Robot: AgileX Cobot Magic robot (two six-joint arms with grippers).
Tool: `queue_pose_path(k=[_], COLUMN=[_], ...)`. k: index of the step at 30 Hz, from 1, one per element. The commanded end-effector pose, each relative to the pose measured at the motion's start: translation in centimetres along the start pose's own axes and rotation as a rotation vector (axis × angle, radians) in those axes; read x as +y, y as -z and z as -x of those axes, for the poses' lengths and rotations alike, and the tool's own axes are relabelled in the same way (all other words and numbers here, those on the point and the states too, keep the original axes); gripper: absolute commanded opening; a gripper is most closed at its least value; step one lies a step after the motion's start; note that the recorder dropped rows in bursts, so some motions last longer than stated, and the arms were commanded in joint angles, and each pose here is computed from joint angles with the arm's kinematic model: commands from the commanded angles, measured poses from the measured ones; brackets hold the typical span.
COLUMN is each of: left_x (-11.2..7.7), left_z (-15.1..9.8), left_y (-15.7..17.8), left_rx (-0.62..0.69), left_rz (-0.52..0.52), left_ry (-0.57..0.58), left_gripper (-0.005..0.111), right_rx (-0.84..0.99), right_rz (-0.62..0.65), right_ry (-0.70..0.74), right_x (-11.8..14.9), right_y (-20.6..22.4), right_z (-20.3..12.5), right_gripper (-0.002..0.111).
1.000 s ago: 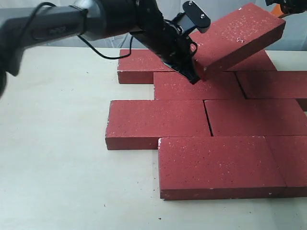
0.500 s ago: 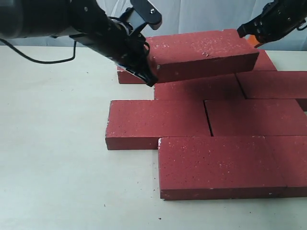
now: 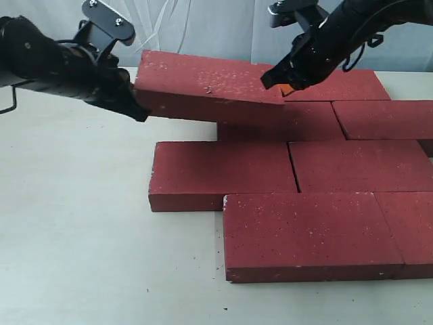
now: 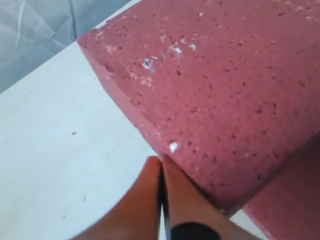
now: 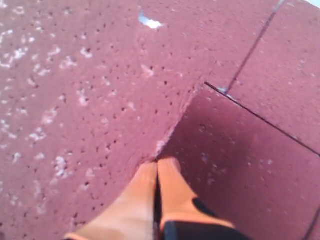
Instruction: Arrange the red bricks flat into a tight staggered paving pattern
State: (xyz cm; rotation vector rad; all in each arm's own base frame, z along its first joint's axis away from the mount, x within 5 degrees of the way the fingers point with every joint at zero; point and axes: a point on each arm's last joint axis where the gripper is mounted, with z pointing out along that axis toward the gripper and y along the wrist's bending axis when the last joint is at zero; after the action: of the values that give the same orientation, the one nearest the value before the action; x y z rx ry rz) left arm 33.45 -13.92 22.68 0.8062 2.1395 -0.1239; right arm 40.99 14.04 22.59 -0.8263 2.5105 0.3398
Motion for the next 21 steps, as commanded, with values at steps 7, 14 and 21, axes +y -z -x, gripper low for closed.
queue_pose_path(k=[7, 14, 21], left_x=[2.3, 6.0, 10.1], left_z=[-4.6, -7.3, -10.6], left_y=[0.0, 0.7, 1.9], left_rx=[0.041, 0.077, 0.085], left_rz=[0.117, 0.223, 0.395], left_ry=[0.161, 0.239, 0.377], left_gripper=[0.0, 0.0, 0.0], right_rx=[-0.16, -0.174, -0.267], right_rz=[0.156, 0.151, 0.114], right_ry=[0.026, 0.06, 0.05], right_x=[9.5, 12.0, 13.5], right_y=[-2.3, -5.5, -8.5], right_z=[3.0, 3.0, 3.9], right_gripper=[-0.001, -0.001, -0.001])
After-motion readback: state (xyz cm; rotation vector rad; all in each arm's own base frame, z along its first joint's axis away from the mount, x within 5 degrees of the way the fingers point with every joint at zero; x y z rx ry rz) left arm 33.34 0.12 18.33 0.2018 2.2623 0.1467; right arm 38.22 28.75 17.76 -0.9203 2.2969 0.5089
